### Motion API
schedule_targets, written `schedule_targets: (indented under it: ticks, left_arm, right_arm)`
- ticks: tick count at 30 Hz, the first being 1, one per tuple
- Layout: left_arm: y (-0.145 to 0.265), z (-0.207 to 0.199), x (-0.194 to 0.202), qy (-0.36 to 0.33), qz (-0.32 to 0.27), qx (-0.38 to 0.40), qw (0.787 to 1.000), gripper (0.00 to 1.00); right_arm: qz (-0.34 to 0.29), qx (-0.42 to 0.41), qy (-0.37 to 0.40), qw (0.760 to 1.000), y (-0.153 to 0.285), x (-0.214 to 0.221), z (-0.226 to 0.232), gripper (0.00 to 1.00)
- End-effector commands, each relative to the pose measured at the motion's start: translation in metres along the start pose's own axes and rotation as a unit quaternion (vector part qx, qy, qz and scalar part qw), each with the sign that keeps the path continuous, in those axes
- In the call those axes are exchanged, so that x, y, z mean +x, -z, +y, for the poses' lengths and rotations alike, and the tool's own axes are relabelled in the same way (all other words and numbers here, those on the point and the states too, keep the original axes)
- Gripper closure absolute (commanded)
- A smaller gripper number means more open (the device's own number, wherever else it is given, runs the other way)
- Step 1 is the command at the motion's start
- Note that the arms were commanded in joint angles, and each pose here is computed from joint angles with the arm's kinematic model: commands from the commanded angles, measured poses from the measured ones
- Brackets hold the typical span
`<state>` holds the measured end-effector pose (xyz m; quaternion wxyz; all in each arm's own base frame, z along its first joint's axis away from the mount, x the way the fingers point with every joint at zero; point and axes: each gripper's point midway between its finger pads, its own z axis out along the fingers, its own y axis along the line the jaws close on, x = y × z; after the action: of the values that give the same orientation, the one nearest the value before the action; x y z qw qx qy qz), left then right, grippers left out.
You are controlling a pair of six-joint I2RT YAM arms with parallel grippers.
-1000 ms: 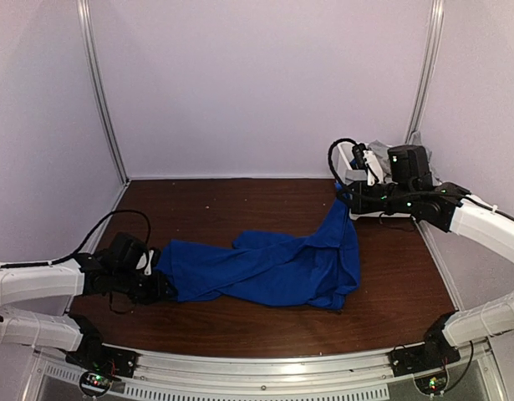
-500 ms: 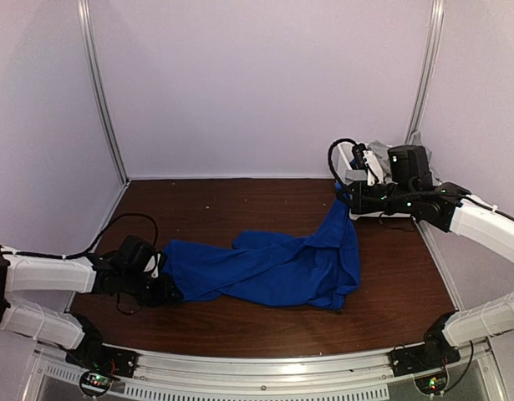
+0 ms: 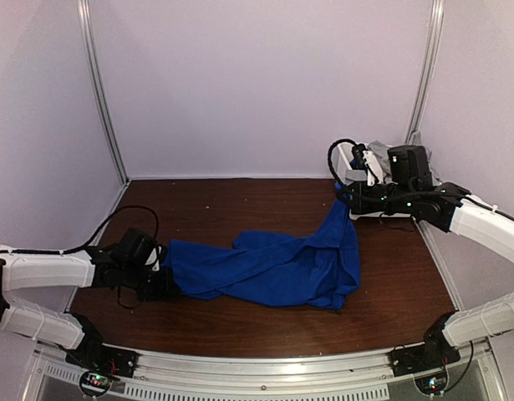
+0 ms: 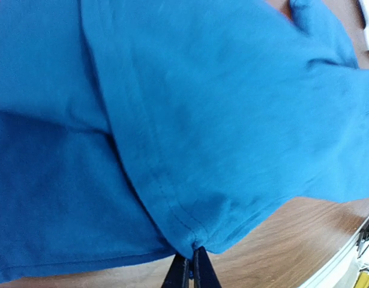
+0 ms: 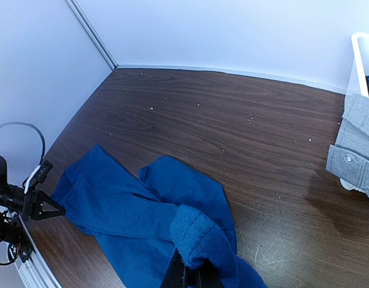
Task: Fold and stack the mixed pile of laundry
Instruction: Pick up the crumpled T-shirt from the center of the board.
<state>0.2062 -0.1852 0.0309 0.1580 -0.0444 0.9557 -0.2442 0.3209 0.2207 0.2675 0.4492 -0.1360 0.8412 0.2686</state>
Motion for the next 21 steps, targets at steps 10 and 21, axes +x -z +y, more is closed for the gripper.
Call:
schedule_targets:
  ticks: [10, 21]
  left_arm:
    - [0.061, -0.035, -0.052, -0.04, -0.082, -0.009, 0.996, 0.91]
    - [0.013, -0.004, -0.009, -0.02, -0.009, -0.012, 1.0, 0.98]
  right_arm:
    - [-0.037, 0.009, 0.025, 0.999, 0.02, -0.034, 0.003, 1.0]
    - [-0.021, 0.0, 0.019, 1.0, 0.014, -0.019, 0.002, 1.0]
